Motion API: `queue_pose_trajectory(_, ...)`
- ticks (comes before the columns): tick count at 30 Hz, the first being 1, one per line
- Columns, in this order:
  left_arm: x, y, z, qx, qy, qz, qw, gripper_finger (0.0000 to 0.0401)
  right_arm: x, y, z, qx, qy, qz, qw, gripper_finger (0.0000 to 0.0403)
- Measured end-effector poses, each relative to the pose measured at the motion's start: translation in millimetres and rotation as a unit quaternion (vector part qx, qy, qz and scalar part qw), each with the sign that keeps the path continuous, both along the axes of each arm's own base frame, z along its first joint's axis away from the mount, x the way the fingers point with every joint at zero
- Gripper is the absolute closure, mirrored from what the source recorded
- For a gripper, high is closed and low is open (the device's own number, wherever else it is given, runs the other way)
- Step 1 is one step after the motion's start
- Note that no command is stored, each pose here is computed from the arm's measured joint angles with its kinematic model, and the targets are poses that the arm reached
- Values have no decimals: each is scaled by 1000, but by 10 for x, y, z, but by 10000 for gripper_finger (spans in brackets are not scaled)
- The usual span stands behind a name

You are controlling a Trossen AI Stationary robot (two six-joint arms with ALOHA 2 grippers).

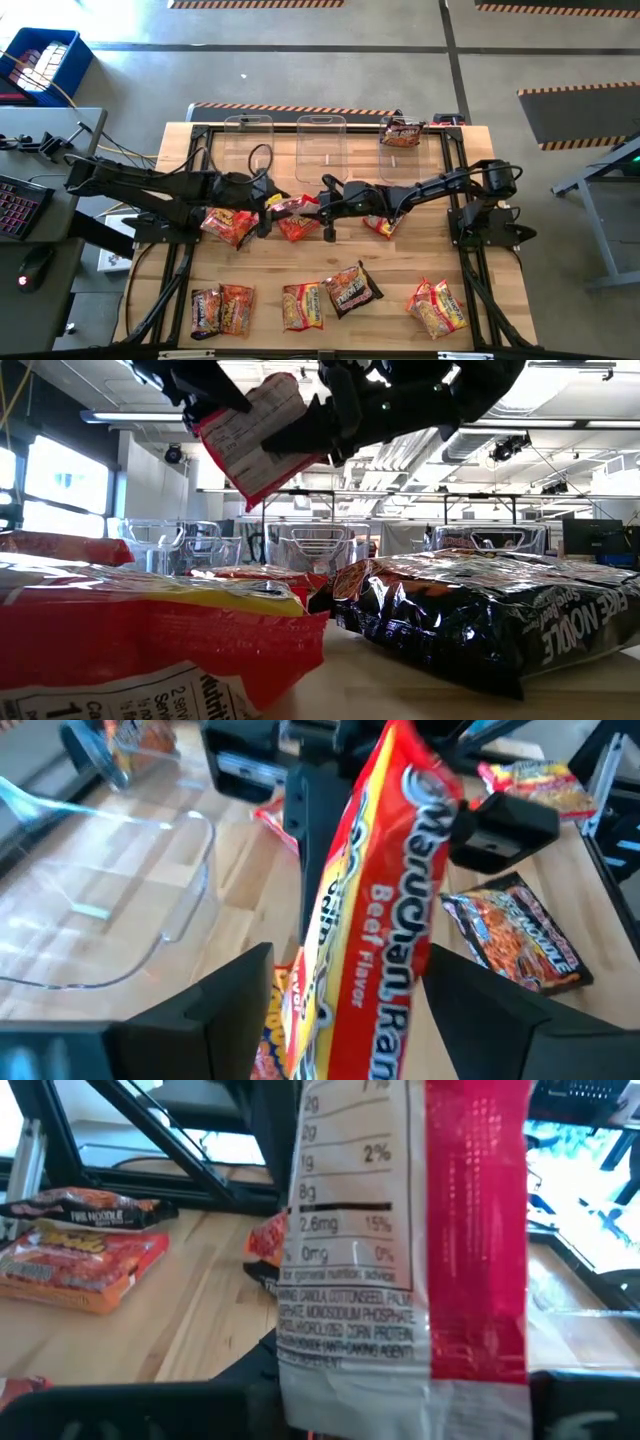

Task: Sort Maruchan noodles
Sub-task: Put the red noodle pack into the middle transparent bin

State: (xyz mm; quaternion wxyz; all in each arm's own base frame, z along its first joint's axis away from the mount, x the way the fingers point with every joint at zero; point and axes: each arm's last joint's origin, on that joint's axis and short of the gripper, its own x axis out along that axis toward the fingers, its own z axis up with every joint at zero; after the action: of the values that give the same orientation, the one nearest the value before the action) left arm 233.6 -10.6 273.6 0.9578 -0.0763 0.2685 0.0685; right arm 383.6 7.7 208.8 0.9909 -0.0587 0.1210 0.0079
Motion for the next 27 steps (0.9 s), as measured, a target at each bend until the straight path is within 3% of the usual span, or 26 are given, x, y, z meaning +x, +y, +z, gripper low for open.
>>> queue_pose_trajectory(8, 290, 88, 67, -66, 39, -57, 995, 170, 1, 6, 6, -2, -3, 5, 1000, 307)
queue_pose_trajectory(19, 292, 310, 267, -30, 95, -57, 993, 320, 4, -19, 39, -7, -13, -38, 999, 258)
queue_pose_trajectory(23, 240, 437, 454, -7, 104, -59, 993, 322, -93, -34, 203, -17, -6, -57, 998, 238)
queue_pose_trajectory(27, 223, 645, 650, 24, 109, -68, 991, 322, -380, -55, 534, -82, 30, -128, 988, 227)
